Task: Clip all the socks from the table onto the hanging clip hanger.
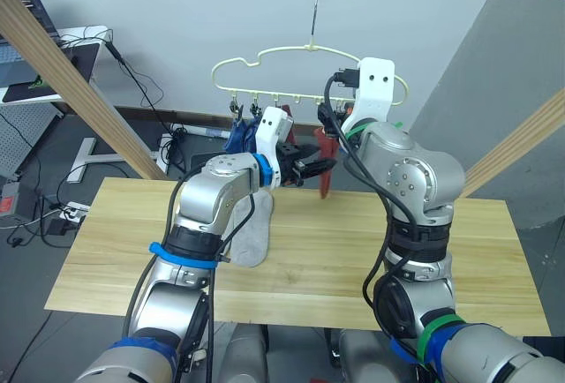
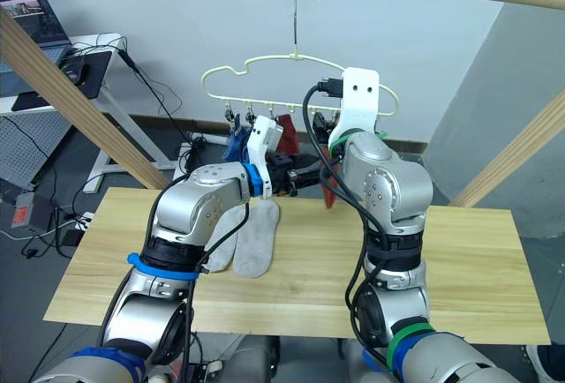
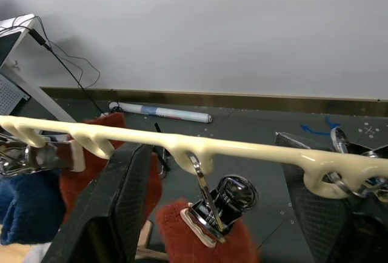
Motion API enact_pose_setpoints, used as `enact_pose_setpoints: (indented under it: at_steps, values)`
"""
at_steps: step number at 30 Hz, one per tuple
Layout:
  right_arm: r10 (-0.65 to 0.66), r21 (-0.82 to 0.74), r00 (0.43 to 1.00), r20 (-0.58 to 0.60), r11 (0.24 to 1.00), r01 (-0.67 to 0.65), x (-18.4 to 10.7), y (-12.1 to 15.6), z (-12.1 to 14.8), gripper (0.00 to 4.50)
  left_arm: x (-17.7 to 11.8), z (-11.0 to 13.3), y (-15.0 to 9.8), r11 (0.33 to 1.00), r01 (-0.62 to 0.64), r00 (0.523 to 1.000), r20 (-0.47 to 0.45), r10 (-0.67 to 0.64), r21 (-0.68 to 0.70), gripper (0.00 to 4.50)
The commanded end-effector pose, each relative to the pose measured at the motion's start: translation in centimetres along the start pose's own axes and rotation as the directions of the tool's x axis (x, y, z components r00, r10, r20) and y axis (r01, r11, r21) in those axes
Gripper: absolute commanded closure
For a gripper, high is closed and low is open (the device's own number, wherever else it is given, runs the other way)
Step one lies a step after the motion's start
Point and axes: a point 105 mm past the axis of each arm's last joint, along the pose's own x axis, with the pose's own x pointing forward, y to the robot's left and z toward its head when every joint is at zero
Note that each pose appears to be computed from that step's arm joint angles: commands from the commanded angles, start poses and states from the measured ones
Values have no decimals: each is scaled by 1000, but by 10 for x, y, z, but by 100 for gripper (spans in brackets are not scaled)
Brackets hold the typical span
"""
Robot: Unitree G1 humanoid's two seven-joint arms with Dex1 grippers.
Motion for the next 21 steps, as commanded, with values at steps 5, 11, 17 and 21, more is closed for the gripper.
enact_pose_setpoints:
  at_steps: [5, 11, 17, 21]
  values:
    - [132, 24, 991, 13, 991, -132, -18, 23, 4, 118, -14, 14, -17, 997, 61, 997, 35, -63, 38, 4]
    - [191, 70, 978, -78, 980, -186, -21, 31, -18, 118, -17, 13, -19, 997, 58, 998, 31, -60, 45, 4]
    - [228, 44, 966, -119, 974, -224, -20, 33, -29, 118, -17, 15, -19, 997, 51, 998, 39, -54, 56, 4]
    - [207, -2, 971, -119, 978, -209, -22, 26, -28, 118, -25, 18, -20, 997, 57, 997, 52, -60, 59, 4]
